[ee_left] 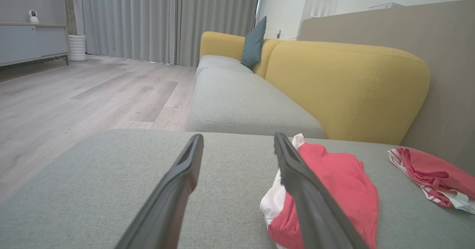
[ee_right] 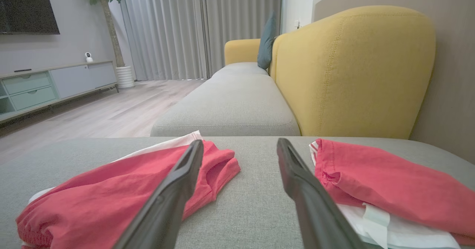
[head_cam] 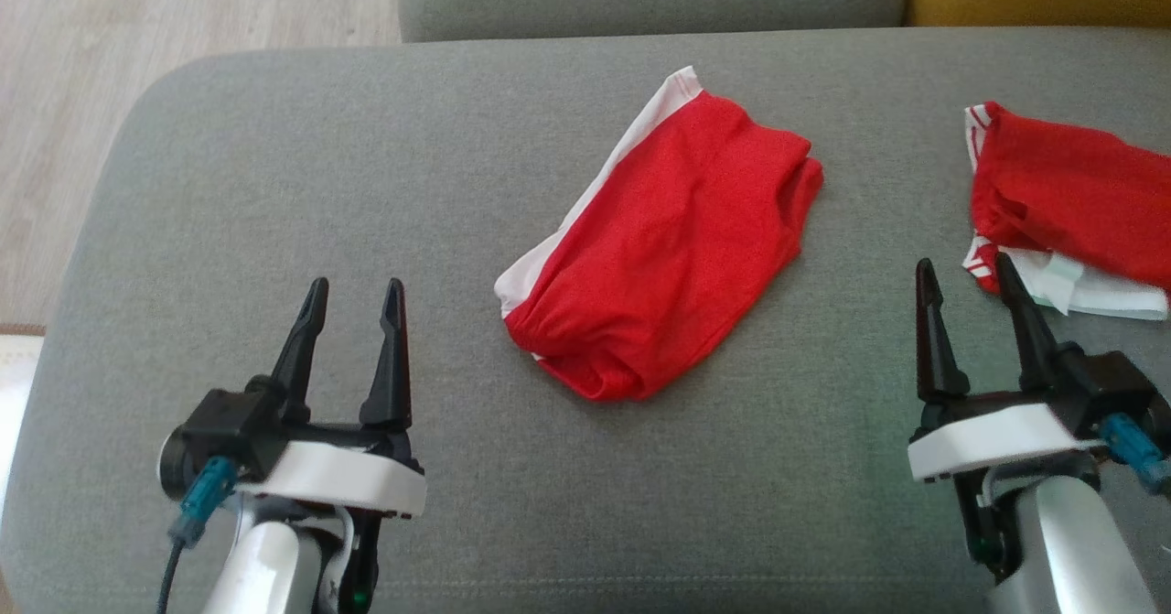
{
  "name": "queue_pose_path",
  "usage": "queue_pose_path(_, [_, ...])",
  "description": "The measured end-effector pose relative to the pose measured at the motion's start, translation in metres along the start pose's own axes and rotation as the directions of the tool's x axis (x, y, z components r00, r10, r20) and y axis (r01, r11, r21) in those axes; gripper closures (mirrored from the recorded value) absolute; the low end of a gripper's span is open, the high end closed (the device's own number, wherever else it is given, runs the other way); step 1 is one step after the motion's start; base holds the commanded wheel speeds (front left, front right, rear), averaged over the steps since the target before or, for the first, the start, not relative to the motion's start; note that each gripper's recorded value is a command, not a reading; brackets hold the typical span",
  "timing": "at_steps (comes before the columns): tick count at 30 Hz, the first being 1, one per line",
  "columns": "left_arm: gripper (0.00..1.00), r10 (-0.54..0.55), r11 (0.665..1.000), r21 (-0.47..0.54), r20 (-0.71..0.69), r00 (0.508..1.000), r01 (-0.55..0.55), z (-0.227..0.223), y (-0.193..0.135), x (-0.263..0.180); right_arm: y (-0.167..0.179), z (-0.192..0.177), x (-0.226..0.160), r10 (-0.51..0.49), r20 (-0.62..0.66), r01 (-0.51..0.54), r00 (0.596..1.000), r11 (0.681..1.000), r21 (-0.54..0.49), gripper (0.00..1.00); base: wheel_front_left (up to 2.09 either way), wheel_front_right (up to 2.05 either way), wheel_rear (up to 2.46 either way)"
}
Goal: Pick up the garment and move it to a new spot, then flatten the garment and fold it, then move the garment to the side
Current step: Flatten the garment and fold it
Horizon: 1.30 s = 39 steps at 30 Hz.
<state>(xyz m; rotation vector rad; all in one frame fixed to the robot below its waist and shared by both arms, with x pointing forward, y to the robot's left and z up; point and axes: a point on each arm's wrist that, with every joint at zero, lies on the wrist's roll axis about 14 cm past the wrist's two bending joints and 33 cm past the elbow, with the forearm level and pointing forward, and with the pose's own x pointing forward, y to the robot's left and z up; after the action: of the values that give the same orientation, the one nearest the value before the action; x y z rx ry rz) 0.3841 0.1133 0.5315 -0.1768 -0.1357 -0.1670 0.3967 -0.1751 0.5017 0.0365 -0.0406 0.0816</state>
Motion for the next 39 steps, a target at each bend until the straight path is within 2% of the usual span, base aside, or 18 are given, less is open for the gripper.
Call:
queue_pose_path(5, [0.0, 0.003, 1.0, 0.002, -0.004, 1.0, -0.003, -0.002, 0.006, 0.002, -0.002, -0.01, 0.008, -0.009, -0.053, 0.01, 0.999, 1.0, 0.016, 0.0, 0.0, 0.0, 0.0])
queue_pose_path(13, [0.0, 0.037, 0.999, -0.006, -0.033, 0.999, -0.037, -0.015, 0.022, 0.009, 0.003, -0.041, 0.052, 0.005, -0.219, 0.042, 0.976, 0.977, 0.21, 0.0, 0.0, 0.0, 0.0])
queue_pose_path(17, [0.0, 0.067, 0.998, -0.001, -0.056, 0.996, -0.067, -0.023, 0.035, 0.011, 0.011, -0.063, 0.079, 0.038, -0.325, 0.078, 0.945, 0.938, 0.337, 0.0, 0.0, 0.0, 0.0])
queue_pose_path(21, [0.0, 0.101, 0.995, 0.009, -0.072, 0.992, -0.101, -0.028, 0.048, 0.011, 0.024, -0.092, 0.098, 0.089, -0.441, 0.123, 0.893, 0.895, 0.429, 0.0, 0.0, 0.0, 0.0])
queue_pose_path(29, [0.0, 0.148, 0.989, 0.023, -0.096, 0.984, -0.147, -0.035, 0.065, 0.008, 0.047, -0.132, 0.127, 0.16, -0.571, 0.213, 0.805, 0.821, 0.53, 0.0, 0.0, 0.0, 0.0])
queue_pose_path(33, [0.0, 0.153, 0.988, 0.029, -0.094, 0.984, -0.151, -0.034, 0.067, 0.009, 0.053, -0.133, 0.14, 0.176, -0.586, 0.231, 0.791, 0.801, 0.553, 0.0, 0.0, 0.0, 0.0])
queue_pose_path(39, [0.0, 0.149, 0.989, 0.03, -0.099, 0.984, -0.147, -0.035, 0.064, 0.009, 0.058, -0.135, 0.146, 0.192, -0.604, 0.238, 0.774, 0.795, 0.558, 0.0, 0.0, 0.0, 0.0])
